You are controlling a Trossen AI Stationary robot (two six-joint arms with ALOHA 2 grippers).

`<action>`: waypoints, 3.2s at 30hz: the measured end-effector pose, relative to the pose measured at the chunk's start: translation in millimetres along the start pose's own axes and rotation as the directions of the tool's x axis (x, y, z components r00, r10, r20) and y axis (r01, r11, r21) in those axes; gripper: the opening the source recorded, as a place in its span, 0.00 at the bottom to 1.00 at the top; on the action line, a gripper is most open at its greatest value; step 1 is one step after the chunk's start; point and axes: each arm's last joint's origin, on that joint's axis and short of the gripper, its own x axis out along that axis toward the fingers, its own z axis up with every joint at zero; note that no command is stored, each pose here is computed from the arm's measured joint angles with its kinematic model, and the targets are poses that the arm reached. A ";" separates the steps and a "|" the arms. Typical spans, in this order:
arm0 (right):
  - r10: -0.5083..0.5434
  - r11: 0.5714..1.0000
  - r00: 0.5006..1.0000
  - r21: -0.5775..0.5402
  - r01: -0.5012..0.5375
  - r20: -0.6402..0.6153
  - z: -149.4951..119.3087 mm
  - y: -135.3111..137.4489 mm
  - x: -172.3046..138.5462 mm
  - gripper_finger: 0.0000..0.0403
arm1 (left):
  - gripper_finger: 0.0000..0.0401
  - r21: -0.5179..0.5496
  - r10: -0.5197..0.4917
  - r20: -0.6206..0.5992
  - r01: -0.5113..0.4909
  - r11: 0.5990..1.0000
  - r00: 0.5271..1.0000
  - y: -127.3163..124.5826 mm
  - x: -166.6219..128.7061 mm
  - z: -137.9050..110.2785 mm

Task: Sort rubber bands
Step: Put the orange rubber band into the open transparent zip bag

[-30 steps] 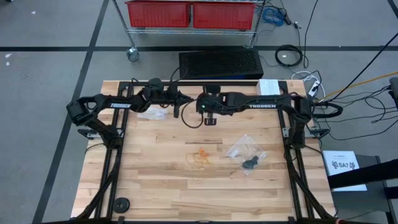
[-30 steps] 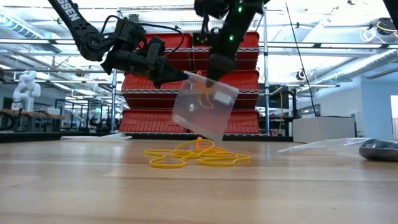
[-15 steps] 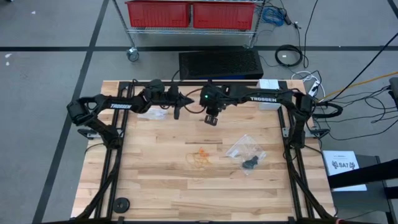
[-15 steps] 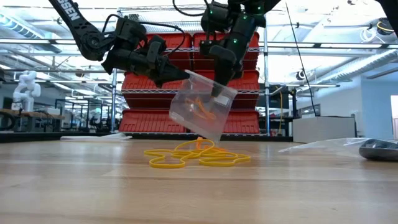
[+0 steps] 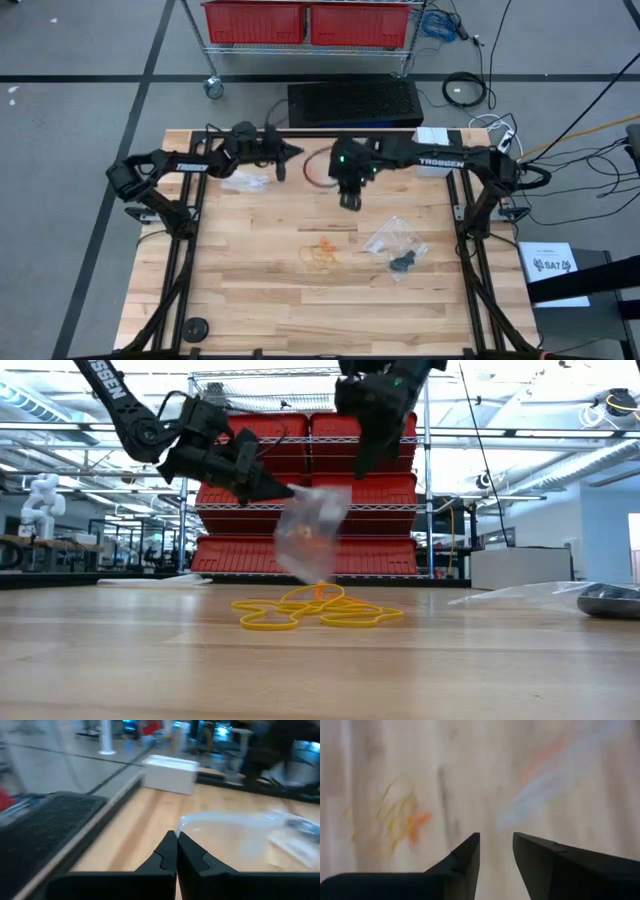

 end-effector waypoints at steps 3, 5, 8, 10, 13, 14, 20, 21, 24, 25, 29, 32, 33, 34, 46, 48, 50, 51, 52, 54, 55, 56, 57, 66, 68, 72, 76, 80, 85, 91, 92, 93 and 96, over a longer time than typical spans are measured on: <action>0.063 0.998 0.998 0.010 -0.063 -0.001 -4.1 15.7 11.3 0.28 | 0.00 -0.007 0.023 0.005 -0.023 1.000 1.000 7.5 -5.7 -3.9; 0.139 0.989 0.990 0.051 -0.138 -0.022 -11.5 24.1 28.2 0.28 | 0.00 -0.016 0.020 -0.005 -0.020 1.000 1.000 11.2 -9.2 -7.6; 0.251 0.961 0.968 0.116 -0.250 0.008 -21.6 34.6 60.5 0.28 | 0.00 -0.026 0.046 -0.011 -0.046 0.999 0.999 18.4 -14.0 -10.4; 0.310 0.937 0.950 0.159 -0.311 0.029 -28.3 39.6 78.1 0.28 | 0.00 -0.030 0.042 -0.009 -0.042 0.999 0.999 20.3 -15.3 -10.6; 0.365 0.904 0.930 0.226 -0.364 0.038 -37.1 44.0 100.1 0.28 | 0.00 -0.037 0.030 -0.011 -0.031 0.999 0.999 20.3 -15.6 -11.0; 0.368 0.897 0.929 0.246 -0.367 0.044 -38.9 44.0 106.3 0.28 | 0.00 -0.045 0.031 -0.011 -0.032 0.998 0.999 20.5 -15.7 -11.0; 0.372 0.866 0.928 0.355 -0.351 0.010 -46.1 45.3 137.2 0.36 | 0.00 -0.049 0.024 -0.012 -0.025 0.999 1.000 19.6 -15.3 -11.1; 0.372 0.860 0.928 0.376 -0.344 -0.002 -47.9 45.0 142.9 0.38 | 0.00 -0.049 0.024 -0.012 -0.024 0.999 1.000 19.6 -15.3 -11.1; 0.393 0.838 0.919 0.419 -0.349 -0.021 -51.1 45.1 154.8 0.43 | 0.00 -0.051 0.024 -0.011 -0.025 0.998 1.000 19.6 -15.3 -11.0; 0.395 0.834 0.919 0.427 -0.348 -0.022 -51.5 44.9 157.2 0.45 | 0.00 -0.051 0.024 -0.011 -0.025 0.998 1.000 19.6 -15.3 -11.0; 0.394 0.823 0.919 0.440 -0.359 0.014 -48.4 44.7 161.2 0.48 | 0.00 -0.054 0.023 -0.012 -0.024 0.998 1.000 19.4 -15.3 -11.2; 0.377 0.819 0.926 0.456 -0.348 0.029 -46.9 44.3 160.7 0.47 | 0.00 -0.054 0.024 -0.012 -0.024 0.998 1.000 19.4 -15.3 -11.2; 0.366 0.821 0.930 0.461 -0.336 0.026 -47.4 44.0 161.1 0.46 | 0.00 -0.054 0.024 -0.012 -0.024 0.998 1.000 19.4 -15.3 -11.2; 0.360 0.823 0.933 0.462 -0.331 0.027 -47.3 43.8 161.1 0.45 | 0.00 -0.055 0.023 -0.013 -0.024 0.998 1.000 19.4 -15.3 -11.3; 0.317 0.851 0.948 0.445 -0.278 -0.014 -53.4 46.4 174.3 0.09 | 0.00 -0.056 0.023 -0.015 -0.024 0.998 1.000 19.4 -15.3 -11.5; 0.312 0.863 0.950 0.423 -0.276 -0.015 -52.7 45.4 169.4 0.03 | 0.00 -0.056 0.023 -0.015 -0.024 0.998 1.000 19.4 -15.3 -11.6; 0.291 0.883 0.957 0.388 -0.262 -0.016 -49.4 44.6 158.5 0.02 | 0.00 -0.054 0.023 -0.015 -0.024 0.998 1.000 19.4 -15.3 -11.5; 0.273 0.896 0.962 0.362 -0.258 0.009 -43.3 44.1 149.9 0.02 | 0.00 -0.054 0.022 -0.015 -0.023 0.998 1.000 19.4 -15.3 -11.5; 0.258 0.907 0.965 0.334 -0.257 0.041 -36.1 43.2 139.2 0.02 | 0.00 -0.054 0.021 -0.014 -0.022 0.998 1.000 19.4 -15.3 -11.5; 0.209 0.927 0.975 0.300 -0.223 0.080 -26.6 38.5 120.0 0.02 | 0.00 -0.053 0.021 -0.014 -0.021 0.998 1.000 19.3 -15.3 -11.4; 0.185 0.936 0.978 0.287 -0.204 0.091 -23.3 36.1 113.0 0.01 | 0.00 -0.053 0.021 -0.014 -0.021 0.998 1.000 19.3 -15.3 -11.4; 0.159 0.945 0.982 0.272 -0.182 0.104 -20.2 33.6 106.9 0.01 | 0.00 -0.053 0.021 -0.014 -0.021 0.998 1.000 19.3 -15.3 -11.4; 0.136 0.952 0.983 0.259 -0.164 0.121 -17.2 31.4 100.5 0.01 | 0.00 -0.052 0.020 -0.013 -0.021 0.998 1.000 19.3 -15.3 -11.3; -0.152 0.987 0.933 0.095 0.127 0.325 17.2 15.0 33.6 0.00 | 0.00 -0.046 -0.001 -0.010 0.000 0.999 1.000 17.6 -14.6 -11.0; -0.229 0.973 0.899 0.067 0.220 0.374 25.4 11.1 19.7 0.00 | 0.00 -0.043 -0.005 -0.012 0.004 0.999 1.000 16.5 -14.0 -11.1; -0.319 0.941 0.866 0.019 0.338 0.385 32.6 -2.2 9.6 0.00 | 0.00 -0.023 -0.018 -0.012 0.018 1.000 1.000 13.0 -12.1 -10.9; -0.354 0.926 0.842 0.027 0.377 0.408 36.2 -20.9 4.0 0.00 | 0.00 -0.021 -0.024 -0.012 0.024 0.999 1.000 11.6 -11.4 -10.8; -0.386 0.916 0.843 0.049 0.397 0.376 33.5 -38.8 5.2 0.00 | 0.00 -0.020 -0.024 -0.011 0.024 1.000 1.000 11.8 -11.2 -10.2; -0.407 0.905 0.842 0.033 0.423 0.356 32.5 -51.8 9.9 0.00 | 0.00 -0.020 -0.024 -0.011 0.024 1.000 1.000 11.8 -11.2 -10.2; -0.414 0.899 0.840 0.015 0.437 0.350 32.3 -56.9 12.9 0.00 | 0.00 -0.020 -0.024 -0.011 0.024 1.000 1.000 11.8 -11.2 -10.2; -0.415 0.898 0.837 0.014 0.440 0.357 32.9 -56.9 12.5 0.00 | 0.00 -0.020 -0.024 -0.011 0.024 1.000 1.000 11.8 -11.2 -10.2; -0.416 0.898 0.836 0.014 0.440 0.359 33.1 -56.8 11.7 0.00 | 0.00 -0.020 -0.024 -0.011 0.024 1.000 1.000 11.8 -11.2 -10.2; -0.416 0.896 0.829 0.015 0.443 0.374 36.3 -56.3 6.1 0.00 | 0.00 -0.020 -0.024 -0.011 0.024 1.000 1.000 11.8 -11.2 -10.2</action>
